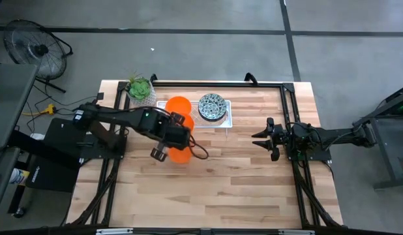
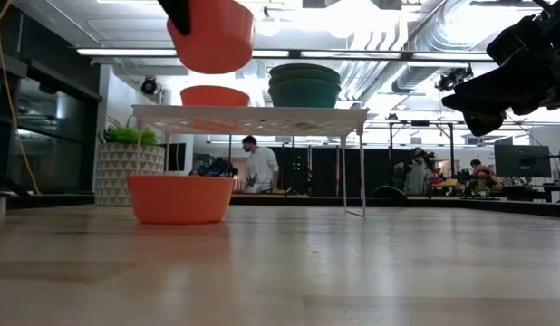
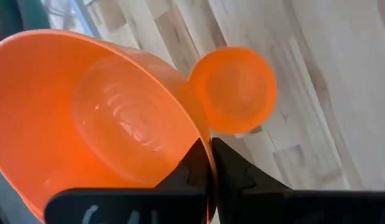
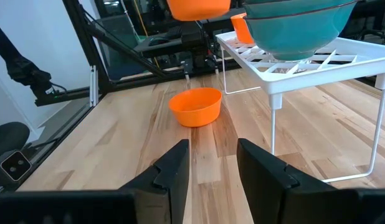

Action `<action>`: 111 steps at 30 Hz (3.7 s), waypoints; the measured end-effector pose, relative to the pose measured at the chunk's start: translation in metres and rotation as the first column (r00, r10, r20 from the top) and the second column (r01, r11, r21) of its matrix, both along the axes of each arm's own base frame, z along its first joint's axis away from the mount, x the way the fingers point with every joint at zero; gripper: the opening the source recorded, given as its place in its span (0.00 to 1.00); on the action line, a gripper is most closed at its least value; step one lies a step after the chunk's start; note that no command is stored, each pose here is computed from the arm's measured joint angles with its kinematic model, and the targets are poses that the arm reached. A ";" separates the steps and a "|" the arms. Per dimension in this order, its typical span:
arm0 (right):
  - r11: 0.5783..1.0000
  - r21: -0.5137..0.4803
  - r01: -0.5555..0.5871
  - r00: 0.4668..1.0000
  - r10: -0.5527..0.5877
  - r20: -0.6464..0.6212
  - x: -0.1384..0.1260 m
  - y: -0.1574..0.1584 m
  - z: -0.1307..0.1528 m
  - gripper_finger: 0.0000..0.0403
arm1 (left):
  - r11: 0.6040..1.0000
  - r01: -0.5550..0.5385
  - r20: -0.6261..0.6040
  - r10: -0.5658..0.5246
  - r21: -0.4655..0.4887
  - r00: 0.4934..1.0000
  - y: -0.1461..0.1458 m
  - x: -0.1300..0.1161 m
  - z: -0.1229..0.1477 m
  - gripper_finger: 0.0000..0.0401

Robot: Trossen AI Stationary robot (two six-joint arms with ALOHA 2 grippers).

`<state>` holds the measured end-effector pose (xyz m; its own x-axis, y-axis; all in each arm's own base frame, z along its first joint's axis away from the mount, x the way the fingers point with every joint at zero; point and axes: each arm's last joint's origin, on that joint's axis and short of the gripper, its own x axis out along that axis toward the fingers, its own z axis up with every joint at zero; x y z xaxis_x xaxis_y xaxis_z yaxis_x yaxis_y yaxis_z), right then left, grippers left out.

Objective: Pick & Place Mini bowls
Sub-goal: Stack the bottom orange bowl on the orange bowl on the shelf

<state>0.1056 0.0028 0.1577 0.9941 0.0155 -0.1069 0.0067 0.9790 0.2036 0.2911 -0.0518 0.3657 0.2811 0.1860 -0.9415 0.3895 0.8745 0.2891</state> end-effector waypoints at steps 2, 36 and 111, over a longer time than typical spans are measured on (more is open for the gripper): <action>1.000 0.000 0.000 1.000 0.000 0.000 0.000 0.000 0.000 0.30 | 1.000 -0.005 -0.023 0.005 -0.014 1.000 0.004 -0.001 -0.001 0.00; 1.000 0.000 0.000 1.000 0.000 0.000 0.000 0.000 0.000 0.30 | 0.955 0.289 -0.129 -0.279 0.060 0.951 0.065 -0.021 0.023 0.00; 1.000 0.000 0.000 1.000 0.000 0.000 0.000 0.000 0.000 0.30 | 0.965 0.251 -0.258 -0.225 0.073 0.940 0.116 0.000 -0.020 0.05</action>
